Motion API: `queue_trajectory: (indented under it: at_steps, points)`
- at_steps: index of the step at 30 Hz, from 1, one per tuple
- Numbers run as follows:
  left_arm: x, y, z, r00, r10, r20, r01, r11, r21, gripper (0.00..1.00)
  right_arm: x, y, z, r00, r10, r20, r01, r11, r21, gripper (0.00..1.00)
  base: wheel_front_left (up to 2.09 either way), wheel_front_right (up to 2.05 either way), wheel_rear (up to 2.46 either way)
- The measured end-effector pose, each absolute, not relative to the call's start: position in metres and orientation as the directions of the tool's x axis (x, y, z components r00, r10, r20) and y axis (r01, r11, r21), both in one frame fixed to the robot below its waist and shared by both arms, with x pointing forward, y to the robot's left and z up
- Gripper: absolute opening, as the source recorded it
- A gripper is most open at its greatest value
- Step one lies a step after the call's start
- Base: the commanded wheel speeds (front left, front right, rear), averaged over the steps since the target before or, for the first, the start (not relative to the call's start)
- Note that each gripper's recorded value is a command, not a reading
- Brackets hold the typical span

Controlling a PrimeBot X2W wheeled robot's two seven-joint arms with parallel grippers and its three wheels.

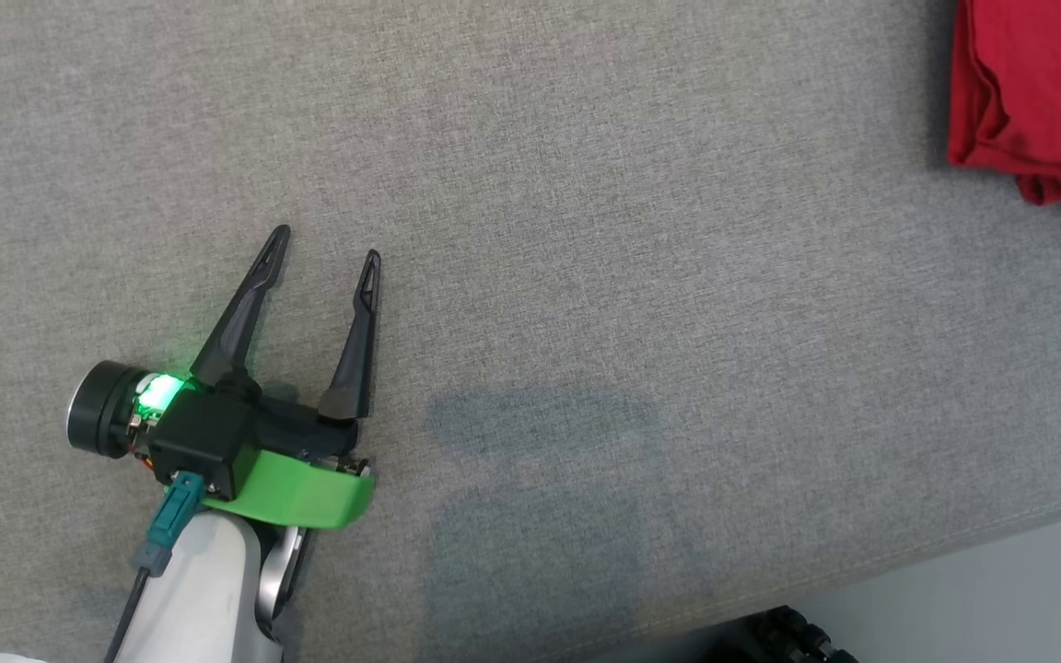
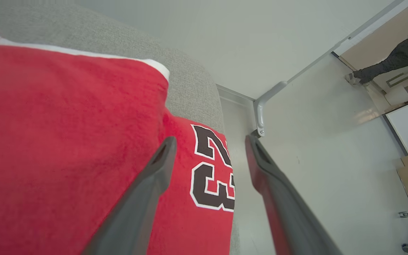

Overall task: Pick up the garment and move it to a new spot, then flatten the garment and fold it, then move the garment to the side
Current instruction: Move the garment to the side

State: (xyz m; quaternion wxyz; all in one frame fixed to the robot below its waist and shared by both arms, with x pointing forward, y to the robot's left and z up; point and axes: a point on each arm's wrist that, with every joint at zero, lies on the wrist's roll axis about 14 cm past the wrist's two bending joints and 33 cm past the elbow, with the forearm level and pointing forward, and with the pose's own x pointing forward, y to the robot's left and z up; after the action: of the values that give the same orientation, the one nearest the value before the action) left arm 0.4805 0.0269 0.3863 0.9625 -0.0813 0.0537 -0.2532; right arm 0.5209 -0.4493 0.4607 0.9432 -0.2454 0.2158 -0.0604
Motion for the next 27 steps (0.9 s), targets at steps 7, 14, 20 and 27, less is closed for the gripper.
queue_trajectory:
  at_steps: [7,14,20,27]
  points:
    - [0.474,0.027,0.400,0.871,-0.490,-0.049,0.474,0.861,-0.183,1.00,0.556,-0.381,0.488,0.975,-0.079,-0.206,-0.005,0.926,-0.376,1.00,0.00,0.00,0.00]
    - [0.461,0.039,0.419,0.898,-0.438,-0.042,0.422,0.883,-0.206,1.00,0.535,-0.289,0.480,0.991,0.088,-0.098,-0.109,0.968,-0.226,1.00,0.00,0.00,0.00]
    - [0.448,0.070,0.435,0.942,-0.332,-0.043,0.314,0.921,-0.230,1.00,0.505,-0.225,0.478,0.986,0.164,-0.037,-0.167,0.981,-0.101,1.00,0.00,0.00,0.00]
    - [0.427,0.108,0.456,0.981,-0.191,-0.027,0.175,0.939,-0.295,1.00,0.473,-0.169,0.491,0.977,0.209,0.037,-0.210,0.977,0.047,1.00,0.00,0.00,0.00]
